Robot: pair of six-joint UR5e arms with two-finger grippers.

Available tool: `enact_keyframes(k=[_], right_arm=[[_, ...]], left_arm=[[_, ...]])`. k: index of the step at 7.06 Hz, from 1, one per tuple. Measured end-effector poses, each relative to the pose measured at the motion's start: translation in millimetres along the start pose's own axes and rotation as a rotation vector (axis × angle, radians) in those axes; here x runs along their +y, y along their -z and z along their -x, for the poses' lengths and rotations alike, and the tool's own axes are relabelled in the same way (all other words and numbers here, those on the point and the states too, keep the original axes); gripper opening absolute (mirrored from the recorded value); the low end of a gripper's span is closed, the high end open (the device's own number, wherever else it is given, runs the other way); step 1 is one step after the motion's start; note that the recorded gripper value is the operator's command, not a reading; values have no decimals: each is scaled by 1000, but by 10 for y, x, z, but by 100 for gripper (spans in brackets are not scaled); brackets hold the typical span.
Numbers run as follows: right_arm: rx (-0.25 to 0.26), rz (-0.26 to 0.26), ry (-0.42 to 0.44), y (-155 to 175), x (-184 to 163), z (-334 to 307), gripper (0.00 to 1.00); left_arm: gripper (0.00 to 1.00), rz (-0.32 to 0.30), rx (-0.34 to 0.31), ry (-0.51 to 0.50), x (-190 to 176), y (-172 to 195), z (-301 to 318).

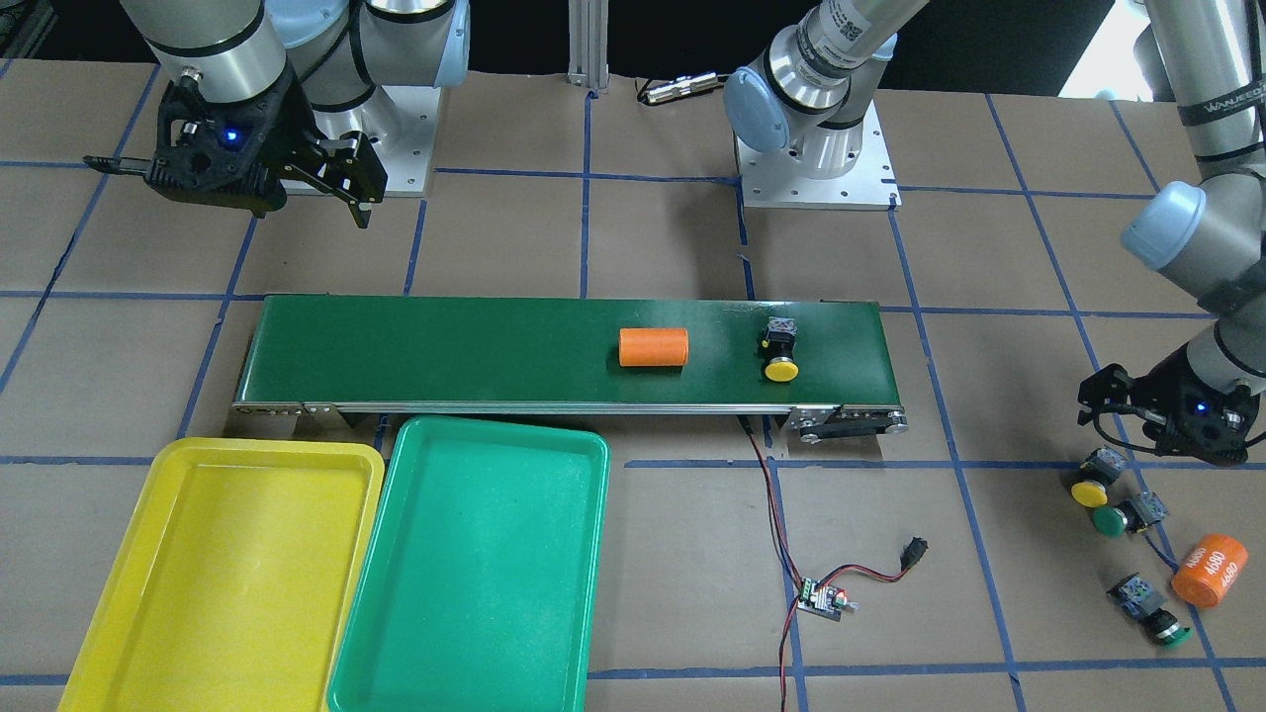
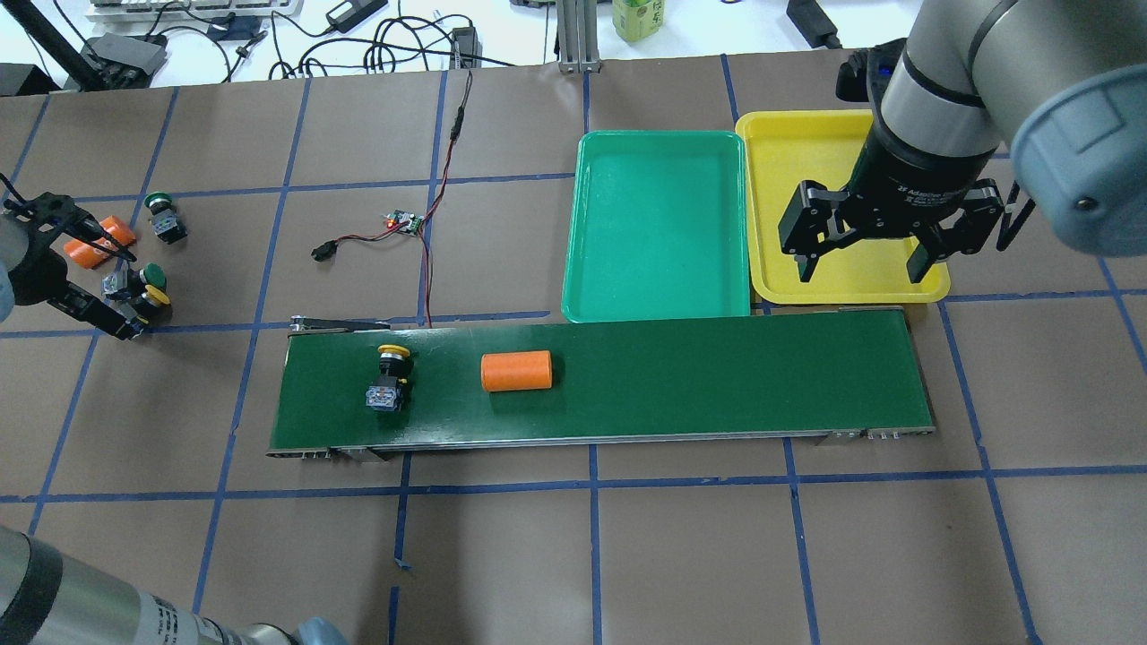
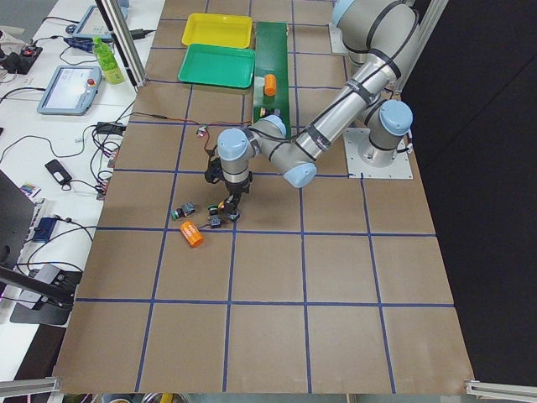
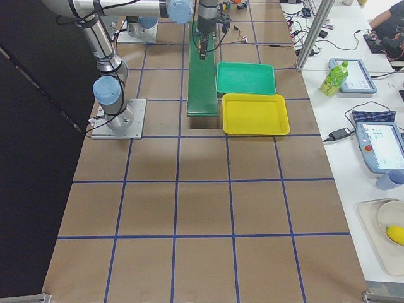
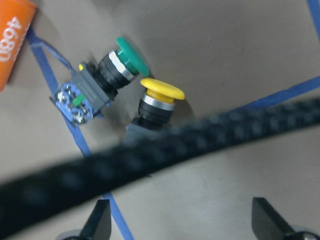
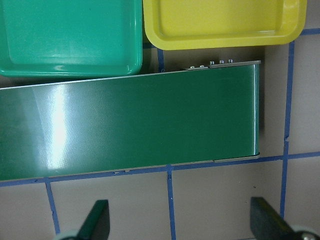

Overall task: Sort buttons by color to trays
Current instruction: 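Return the left gripper to the button cluster and grasp another button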

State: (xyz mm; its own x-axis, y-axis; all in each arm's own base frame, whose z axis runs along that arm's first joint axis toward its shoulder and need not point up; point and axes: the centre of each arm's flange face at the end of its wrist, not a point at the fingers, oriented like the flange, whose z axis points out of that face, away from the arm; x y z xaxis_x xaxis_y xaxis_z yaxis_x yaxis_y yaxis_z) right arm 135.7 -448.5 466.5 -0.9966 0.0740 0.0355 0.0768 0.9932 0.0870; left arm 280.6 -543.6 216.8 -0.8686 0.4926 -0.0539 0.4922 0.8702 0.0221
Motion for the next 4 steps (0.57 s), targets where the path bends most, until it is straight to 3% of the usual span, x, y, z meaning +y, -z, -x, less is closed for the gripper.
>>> enact_keyframes(k=[4], right_arm=[[0,1,0,-2,-2,-1,100]], left_arm=[[100,-26,39,-67,20,-360,58]])
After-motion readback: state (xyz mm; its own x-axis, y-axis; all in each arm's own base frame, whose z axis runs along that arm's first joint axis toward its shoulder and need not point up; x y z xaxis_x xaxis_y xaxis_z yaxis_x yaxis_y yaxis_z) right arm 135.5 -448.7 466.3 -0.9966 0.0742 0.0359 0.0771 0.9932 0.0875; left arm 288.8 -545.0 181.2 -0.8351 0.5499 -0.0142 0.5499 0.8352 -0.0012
